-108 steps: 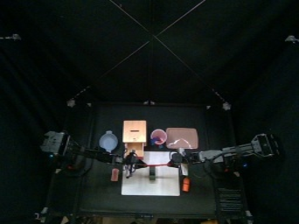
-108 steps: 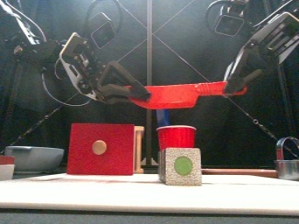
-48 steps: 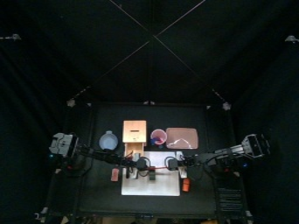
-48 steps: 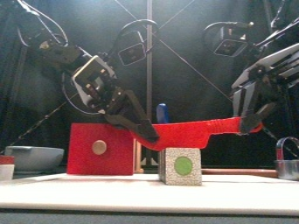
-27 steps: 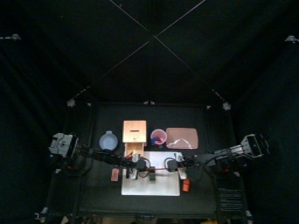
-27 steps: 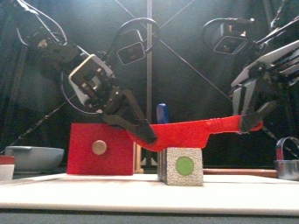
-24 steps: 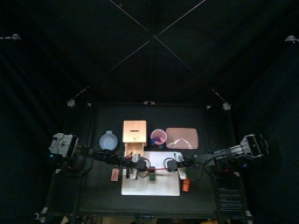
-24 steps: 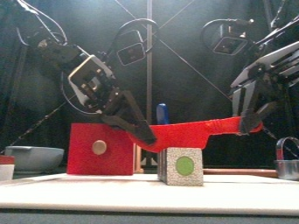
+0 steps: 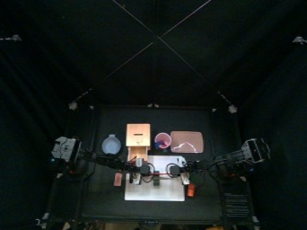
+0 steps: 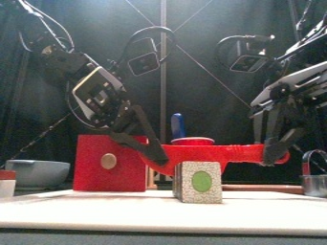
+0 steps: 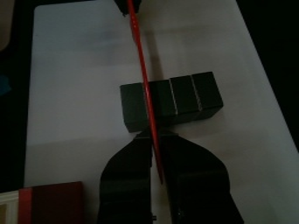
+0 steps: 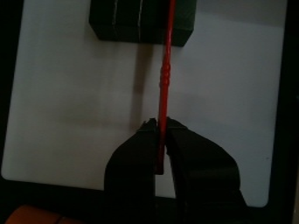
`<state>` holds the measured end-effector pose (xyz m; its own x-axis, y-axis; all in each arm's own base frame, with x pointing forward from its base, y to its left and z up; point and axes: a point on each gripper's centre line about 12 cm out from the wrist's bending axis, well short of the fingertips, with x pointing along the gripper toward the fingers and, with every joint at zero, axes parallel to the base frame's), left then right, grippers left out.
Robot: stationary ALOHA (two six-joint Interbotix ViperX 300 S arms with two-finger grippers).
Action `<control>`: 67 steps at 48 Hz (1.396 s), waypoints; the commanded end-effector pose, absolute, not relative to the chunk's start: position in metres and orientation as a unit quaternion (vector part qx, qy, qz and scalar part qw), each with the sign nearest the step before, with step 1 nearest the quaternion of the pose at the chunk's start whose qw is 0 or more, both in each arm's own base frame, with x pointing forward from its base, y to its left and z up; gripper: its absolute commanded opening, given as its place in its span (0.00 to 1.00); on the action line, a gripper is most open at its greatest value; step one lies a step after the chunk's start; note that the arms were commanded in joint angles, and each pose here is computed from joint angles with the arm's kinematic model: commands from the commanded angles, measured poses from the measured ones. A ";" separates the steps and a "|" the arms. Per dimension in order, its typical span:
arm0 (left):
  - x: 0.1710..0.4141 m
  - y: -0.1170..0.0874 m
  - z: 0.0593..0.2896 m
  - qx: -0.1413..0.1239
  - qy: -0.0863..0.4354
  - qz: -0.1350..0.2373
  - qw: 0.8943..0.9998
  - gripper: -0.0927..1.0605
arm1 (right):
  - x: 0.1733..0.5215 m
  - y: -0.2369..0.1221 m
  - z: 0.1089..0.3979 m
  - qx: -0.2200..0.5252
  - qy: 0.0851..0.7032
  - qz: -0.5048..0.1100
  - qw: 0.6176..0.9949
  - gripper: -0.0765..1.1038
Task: Place sushi on board then cut the sushi with the knife then place the pieces on the plate
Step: Cut the sushi into 4 pieces
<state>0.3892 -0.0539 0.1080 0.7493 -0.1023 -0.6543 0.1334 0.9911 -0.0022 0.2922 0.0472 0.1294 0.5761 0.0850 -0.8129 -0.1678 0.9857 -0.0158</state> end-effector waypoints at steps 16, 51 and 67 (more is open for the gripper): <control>0.391 -0.062 0.091 0.040 0.405 -0.076 0.910 0.45 | 0.300 0.050 0.121 -0.064 0.467 0.079 0.878 0.41; 0.385 -0.072 0.076 0.083 0.471 -0.097 0.873 0.45 | 0.308 0.057 0.121 -0.081 0.486 0.089 0.866 0.41; 0.390 -0.074 0.102 0.080 0.442 -0.098 0.888 0.44 | 0.315 0.058 0.155 -0.098 0.462 0.089 0.877 0.41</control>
